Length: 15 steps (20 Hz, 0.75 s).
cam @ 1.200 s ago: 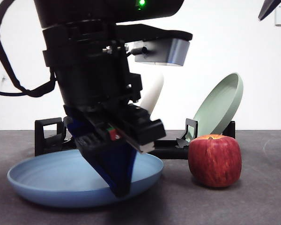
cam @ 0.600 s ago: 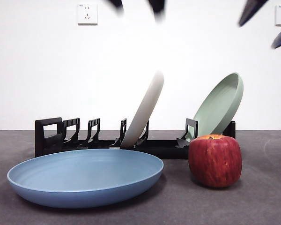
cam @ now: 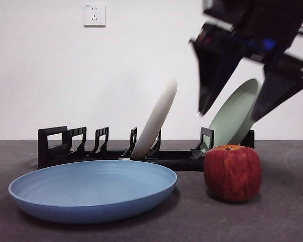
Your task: Take the blue plate from the plate rack,put the plate on the table,take the apple from the table,put the apple in the plate
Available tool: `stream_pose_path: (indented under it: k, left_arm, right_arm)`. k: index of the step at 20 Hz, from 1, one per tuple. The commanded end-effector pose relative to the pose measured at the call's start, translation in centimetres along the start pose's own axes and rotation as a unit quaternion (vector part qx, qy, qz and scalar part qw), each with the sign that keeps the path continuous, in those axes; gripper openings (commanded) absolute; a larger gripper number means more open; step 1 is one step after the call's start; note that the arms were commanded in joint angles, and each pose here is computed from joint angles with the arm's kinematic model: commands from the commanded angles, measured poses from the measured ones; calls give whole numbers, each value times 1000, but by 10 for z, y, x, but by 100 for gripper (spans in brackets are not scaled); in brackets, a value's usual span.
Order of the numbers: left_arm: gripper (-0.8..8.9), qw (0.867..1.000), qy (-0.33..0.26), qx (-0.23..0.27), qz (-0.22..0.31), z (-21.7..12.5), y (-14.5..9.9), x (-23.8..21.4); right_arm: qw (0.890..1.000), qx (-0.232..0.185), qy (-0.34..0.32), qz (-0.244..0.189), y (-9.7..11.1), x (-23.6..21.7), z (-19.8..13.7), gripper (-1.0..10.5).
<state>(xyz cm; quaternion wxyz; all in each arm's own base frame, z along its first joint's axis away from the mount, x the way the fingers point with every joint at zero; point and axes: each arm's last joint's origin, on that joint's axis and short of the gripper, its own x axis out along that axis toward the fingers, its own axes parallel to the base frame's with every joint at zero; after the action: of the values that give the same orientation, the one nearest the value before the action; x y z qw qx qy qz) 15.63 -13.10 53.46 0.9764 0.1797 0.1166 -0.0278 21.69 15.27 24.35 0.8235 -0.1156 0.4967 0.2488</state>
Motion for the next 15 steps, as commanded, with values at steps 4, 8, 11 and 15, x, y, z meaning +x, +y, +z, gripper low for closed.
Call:
stream_pose_path:
  k: [4,8,11,15]
  left_arm:
    - [469,998,53,24,28,-11,8,12]
    - [469,997,63,23,40,-13,13,16]
    - [469,996,70,23,46,-15,16,18]
    - [469,996,78,23,38,-17,19,20]
  right_arm:
    - [997,-6,75,-5,1,51,0,544]
    - [993,-4,116,-8,0,77,-5,532]
    - [992,8,122,-10,0,81,-6,246]
    - [992,8,123,-10,0,80,-6,-9]
